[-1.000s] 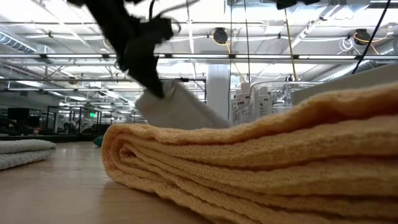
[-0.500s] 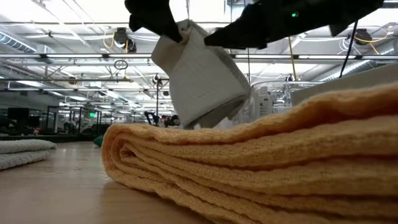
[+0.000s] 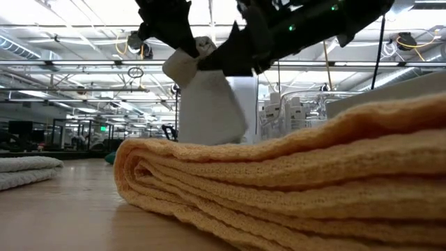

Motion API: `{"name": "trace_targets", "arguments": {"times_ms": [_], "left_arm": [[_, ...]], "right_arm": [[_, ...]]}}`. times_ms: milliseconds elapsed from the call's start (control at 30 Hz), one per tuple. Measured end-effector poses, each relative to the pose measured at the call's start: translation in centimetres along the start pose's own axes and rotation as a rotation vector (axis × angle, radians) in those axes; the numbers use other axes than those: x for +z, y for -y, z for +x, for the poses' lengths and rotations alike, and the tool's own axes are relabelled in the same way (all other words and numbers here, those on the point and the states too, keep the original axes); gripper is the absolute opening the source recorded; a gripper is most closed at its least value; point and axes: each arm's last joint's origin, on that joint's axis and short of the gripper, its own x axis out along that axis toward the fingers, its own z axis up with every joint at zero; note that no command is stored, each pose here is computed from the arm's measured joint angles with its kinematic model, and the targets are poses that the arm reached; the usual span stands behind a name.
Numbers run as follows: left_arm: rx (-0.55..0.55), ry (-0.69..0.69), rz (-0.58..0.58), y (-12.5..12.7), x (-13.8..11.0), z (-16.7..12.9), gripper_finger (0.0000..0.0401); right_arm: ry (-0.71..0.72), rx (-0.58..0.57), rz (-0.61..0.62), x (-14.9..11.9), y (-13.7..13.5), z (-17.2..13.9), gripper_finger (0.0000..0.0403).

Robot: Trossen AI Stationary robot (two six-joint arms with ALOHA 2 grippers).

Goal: Pick & Place Kitchen Items
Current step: Put the gray towel into the bottom transparent bin

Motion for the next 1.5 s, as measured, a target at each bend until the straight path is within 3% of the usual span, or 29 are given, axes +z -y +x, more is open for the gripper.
{"name": "trace_targets", "arguments": {"times_ms": [267, 533, 700, 1000, 1167, 1367, 1500], "left_arm": [[-0.004, 0.002, -0.002, 0.1, 0.0, 0.0, 0.0024], [-0.007, 0.004, -0.025, 0.1, 0.0, 0.0, 0.0026], [-0.046, -0.015, 0.05, 0.1, 0.0, -0.2, 0.0042], [-0.137, 0.095, 0.086, -1.5, 0.6, -5.9, 0.0099], [-0.171, 0.166, 0.092, -2.1, 0.2, -8.7, 0.0115], [-0.124, 0.329, 0.164, -1.4, -1.8, -9.1, 0.0119], [-0.207, 0.518, 0.277, -0.1, -4.4, -7.3, 0.012]], "right_arm": [[-0.042, -0.11, 0.049, -0.2, 1.5, 0.4, 0.0233], [-0.034, -0.01, 0.096, -0.1, 1.4, 0.3, 0.0106], [-0.058, -0.004, 0.011, 0.0, 1.4, 0.0, 0.0015], [-0.059, 0.0, 0.01, 1.8, 2.4, -3.7, 0.0004], [0.022, 0.009, 0.032, 2.4, 2.8, -6.4, 0.0002], [0.21, 0.086, 0.083, 3.2, 2.6, -10.3, 0.0001], [0.368, 0.206, 0.153, 3.1, 2.5, -12.2, 0.0001]]}}
